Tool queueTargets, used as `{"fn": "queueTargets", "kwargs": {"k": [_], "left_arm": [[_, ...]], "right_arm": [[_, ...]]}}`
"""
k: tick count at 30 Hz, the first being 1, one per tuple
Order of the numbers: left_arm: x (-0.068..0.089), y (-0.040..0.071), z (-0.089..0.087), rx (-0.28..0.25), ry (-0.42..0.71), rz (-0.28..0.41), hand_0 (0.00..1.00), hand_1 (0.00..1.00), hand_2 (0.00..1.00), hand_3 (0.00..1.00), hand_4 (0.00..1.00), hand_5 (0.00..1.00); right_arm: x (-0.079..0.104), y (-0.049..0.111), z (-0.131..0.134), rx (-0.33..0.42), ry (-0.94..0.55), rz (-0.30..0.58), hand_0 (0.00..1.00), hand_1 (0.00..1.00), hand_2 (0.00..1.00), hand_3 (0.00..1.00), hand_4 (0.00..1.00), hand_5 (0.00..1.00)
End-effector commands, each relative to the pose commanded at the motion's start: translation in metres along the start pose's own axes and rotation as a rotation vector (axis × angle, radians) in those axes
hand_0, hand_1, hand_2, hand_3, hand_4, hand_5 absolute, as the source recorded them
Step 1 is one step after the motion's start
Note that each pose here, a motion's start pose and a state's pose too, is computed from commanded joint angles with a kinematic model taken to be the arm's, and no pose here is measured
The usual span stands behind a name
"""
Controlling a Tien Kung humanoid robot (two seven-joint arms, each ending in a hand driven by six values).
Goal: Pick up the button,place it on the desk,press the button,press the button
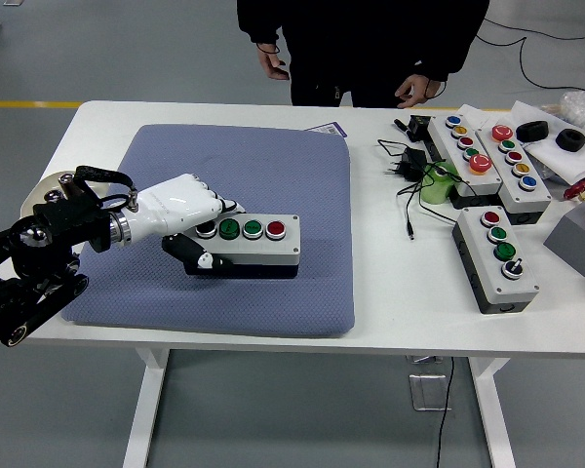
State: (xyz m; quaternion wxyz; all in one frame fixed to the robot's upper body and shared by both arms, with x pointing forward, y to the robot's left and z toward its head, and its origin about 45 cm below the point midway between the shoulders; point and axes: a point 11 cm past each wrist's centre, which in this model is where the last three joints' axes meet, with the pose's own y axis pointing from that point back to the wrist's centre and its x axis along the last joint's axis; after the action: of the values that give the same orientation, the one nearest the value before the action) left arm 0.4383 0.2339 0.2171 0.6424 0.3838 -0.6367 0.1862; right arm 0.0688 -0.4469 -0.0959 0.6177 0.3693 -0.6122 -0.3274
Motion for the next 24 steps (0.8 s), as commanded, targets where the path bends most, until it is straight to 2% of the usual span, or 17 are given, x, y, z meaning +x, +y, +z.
{"fn": "queueTargets", "kwargs": {"k": [2,3,8,9,11,14,15,20,21,24], "left_arm": [[-0.004,0.0,-0.002,0.007,-0.005,-0.01,0.002,0.006,0.078,0.122,0.002,0.002],[-0.005,0.001,-0.002,0.009,-0.011,-0.013,0.002,0.055,0.132,0.145,0.002,0.002],[-0.002,0.001,-0.001,-0.004,-0.101,-0.002,0.002,0.055,0.132,0.145,0.002,0.002],[0.0,0.001,-0.001,-0.005,-0.124,0.001,0.406,0.377,0.466,0.348,0.481,0.002],[0.005,0.002,-0.003,0.011,-0.123,0.009,0.406,0.377,0.466,0.348,0.481,0.002],[0.007,0.002,-0.005,0.029,-0.106,-0.015,0.406,0.377,0.466,0.348,0.481,0.002],[0.006,0.002,-0.006,0.035,-0.101,-0.025,0.669,0.765,0.822,0.548,0.967,0.246],[0.001,0.004,-0.012,0.071,-0.07,-0.081,0.669,0.765,0.822,0.548,0.967,0.246],[0.0,0.004,-0.013,0.076,-0.065,-0.093,0.858,0.875,0.895,0.683,0.998,0.46],[-0.003,0.006,-0.015,0.082,-0.057,-0.11,0.858,0.875,0.895,0.683,0.998,0.46]], "right_arm": [[0.0,0.0,0.0,-0.001,-0.001,-0.001,0.747,0.701,0.713,0.582,0.182,0.135],[0.0,0.0,0.0,-0.001,0.0,-0.001,0.748,0.701,0.713,0.582,0.182,0.135],[0.0,0.0,0.001,-0.003,0.0,-0.001,0.748,0.701,0.713,0.582,0.182,0.135],[0.0,0.0,0.002,-0.003,0.0,-0.001,0.748,0.702,0.713,0.582,0.182,0.135],[-0.001,0.0,0.002,-0.004,0.001,-0.001,0.748,0.702,0.713,0.582,0.182,0.135],[-0.001,0.0,0.003,-0.006,0.002,-0.001,0.748,0.702,0.713,0.582,0.182,0.135],[0.0,0.0,0.003,-0.006,0.003,-0.001,0.748,0.701,0.713,0.582,0.182,0.135],[0.0,0.0,0.004,-0.007,0.004,-0.002,0.748,0.701,0.713,0.582,0.182,0.135],[0.0,0.0,0.004,-0.006,0.005,-0.003,0.748,0.701,0.713,0.582,0.182,0.135],[-0.001,0.0,0.003,-0.005,0.009,-0.004,0.748,0.701,0.713,0.582,0.182,0.135]]}}
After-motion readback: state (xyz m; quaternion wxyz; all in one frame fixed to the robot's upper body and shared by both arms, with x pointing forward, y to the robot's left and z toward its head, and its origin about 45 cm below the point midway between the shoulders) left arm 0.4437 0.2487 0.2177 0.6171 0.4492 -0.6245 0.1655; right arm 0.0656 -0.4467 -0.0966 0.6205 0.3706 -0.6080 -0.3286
